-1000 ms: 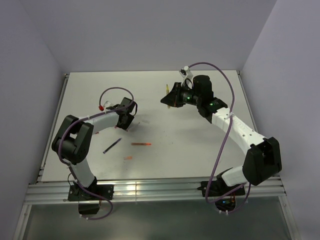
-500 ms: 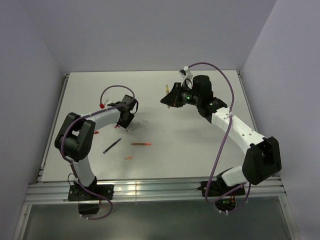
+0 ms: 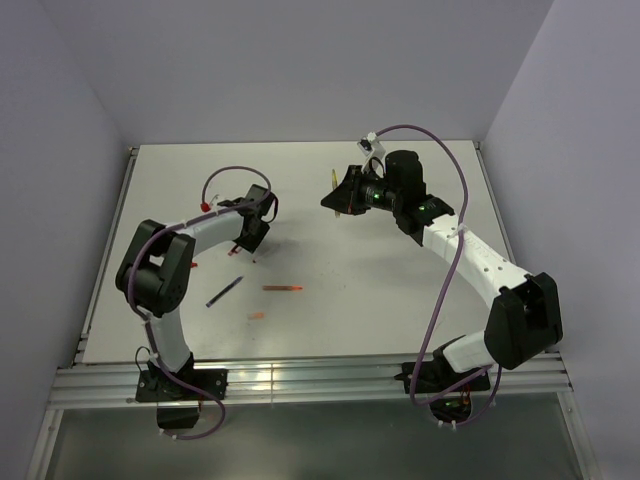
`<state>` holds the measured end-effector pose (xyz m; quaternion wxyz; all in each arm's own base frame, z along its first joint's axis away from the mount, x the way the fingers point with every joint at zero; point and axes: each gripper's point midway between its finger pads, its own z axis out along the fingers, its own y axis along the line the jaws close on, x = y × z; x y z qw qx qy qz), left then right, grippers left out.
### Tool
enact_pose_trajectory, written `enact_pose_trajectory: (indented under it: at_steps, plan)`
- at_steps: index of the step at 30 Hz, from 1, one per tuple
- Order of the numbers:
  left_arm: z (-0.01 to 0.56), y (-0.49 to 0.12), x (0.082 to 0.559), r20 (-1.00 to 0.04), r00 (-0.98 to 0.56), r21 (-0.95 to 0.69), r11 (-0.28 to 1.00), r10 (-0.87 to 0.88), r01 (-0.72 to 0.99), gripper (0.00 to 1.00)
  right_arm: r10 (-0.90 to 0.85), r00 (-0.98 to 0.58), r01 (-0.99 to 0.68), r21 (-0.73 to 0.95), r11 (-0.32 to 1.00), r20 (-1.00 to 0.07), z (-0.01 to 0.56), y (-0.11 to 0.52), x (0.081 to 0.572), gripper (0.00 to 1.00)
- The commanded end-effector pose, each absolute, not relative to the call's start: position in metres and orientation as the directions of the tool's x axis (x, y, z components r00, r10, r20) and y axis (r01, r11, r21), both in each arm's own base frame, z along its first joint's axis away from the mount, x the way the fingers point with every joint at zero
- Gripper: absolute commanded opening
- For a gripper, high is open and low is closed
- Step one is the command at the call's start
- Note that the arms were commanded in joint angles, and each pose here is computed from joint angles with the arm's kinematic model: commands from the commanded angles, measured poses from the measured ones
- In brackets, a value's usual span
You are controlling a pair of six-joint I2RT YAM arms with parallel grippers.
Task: Insert the pens into the pen caps
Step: Insert the pen cap onto the pen.
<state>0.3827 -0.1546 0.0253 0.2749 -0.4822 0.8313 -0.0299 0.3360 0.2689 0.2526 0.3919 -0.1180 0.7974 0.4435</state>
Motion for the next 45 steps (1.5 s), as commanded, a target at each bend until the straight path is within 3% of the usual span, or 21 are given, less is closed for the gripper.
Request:
enact_pose_trajectory:
  at_steps: [1, 21, 45]
  plan:
    - [0.013, -0.146, 0.375, -0.437, -0.403, -0.244, 0.538, -0.804, -0.807, 0.43, 0.157, -0.635, -0.571, 0.597, 0.564, -0.756, 0.258, 0.270, 0.341, 0.00]
    - [-0.009, -0.141, 0.367, -0.398, -0.457, -0.190, 0.558, -0.796, -0.808, 0.41, 0.147, -0.647, -0.570, 0.603, 0.558, -0.748, 0.255, 0.272, 0.341, 0.00]
    - [-0.035, -0.111, 0.349, -0.426, -0.648, 0.034, 0.704, -0.632, -0.710, 0.35, 0.145, -0.647, -0.567, 0.599, 0.566, -0.749, 0.255, 0.271, 0.342, 0.00]
